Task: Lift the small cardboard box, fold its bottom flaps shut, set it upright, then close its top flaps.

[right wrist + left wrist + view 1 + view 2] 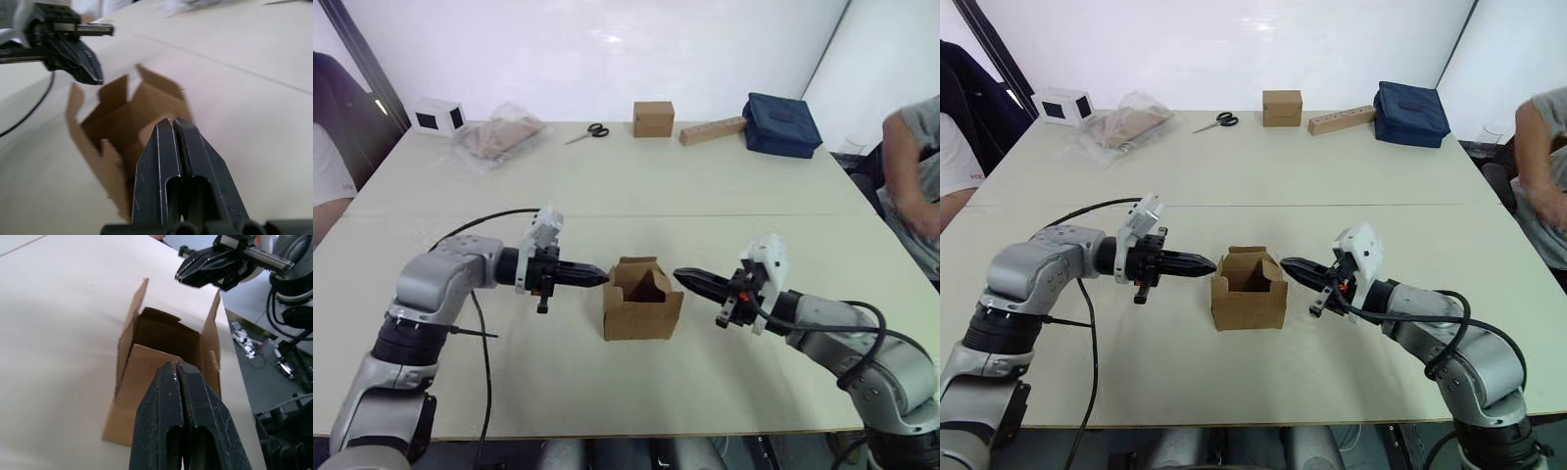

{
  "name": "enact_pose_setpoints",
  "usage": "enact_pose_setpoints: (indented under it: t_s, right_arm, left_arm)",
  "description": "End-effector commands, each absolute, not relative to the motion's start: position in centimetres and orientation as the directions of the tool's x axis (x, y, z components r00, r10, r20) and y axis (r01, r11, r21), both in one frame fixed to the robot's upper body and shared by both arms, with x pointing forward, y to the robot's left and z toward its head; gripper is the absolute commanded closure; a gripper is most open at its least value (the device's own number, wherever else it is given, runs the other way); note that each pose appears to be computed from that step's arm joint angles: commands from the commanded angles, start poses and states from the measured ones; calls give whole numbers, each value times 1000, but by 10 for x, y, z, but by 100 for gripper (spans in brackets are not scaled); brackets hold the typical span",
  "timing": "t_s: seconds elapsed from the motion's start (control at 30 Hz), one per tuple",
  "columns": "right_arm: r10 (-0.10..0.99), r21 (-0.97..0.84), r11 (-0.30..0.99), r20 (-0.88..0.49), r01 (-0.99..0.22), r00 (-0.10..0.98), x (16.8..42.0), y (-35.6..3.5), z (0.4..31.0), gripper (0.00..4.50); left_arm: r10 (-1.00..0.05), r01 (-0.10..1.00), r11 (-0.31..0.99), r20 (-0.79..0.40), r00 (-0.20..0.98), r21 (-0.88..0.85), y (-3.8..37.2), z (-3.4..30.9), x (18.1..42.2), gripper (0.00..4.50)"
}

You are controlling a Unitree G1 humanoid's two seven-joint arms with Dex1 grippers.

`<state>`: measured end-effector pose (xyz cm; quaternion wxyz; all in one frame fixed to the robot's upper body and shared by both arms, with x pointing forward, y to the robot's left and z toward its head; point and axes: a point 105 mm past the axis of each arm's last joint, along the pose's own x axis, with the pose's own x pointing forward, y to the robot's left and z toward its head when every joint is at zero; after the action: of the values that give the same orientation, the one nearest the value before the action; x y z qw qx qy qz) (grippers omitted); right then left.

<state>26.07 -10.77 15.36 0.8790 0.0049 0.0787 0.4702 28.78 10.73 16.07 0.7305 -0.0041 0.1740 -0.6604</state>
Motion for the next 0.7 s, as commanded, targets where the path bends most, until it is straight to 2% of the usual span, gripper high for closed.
enact_pose_setpoints:
  t_s: [0.03,0.23,0.43,0.53,0.7]
  right_arm:
    - [852,93,521,-126,-849,509,267,-101,146,450]
    - [857,112,497,-221,-861,466,270,-99,114,450]
    - [848,105,498,-268,-861,458,267,-103,101,450]
    - [846,89,504,-251,-859,470,266,-104,107,450]
    - [845,51,526,-151,-849,514,271,-102,137,450]
  left_arm:
    - [-958,964,144,-277,79,-223,105,149,287,448]
    - [-937,955,183,-336,97,-235,106,122,285,448]
    - [-918,960,180,-387,86,-213,103,107,279,448]
    - [-920,961,182,-382,92,-208,103,110,279,448]
    - [-939,961,186,-325,113,-204,103,129,284,448]
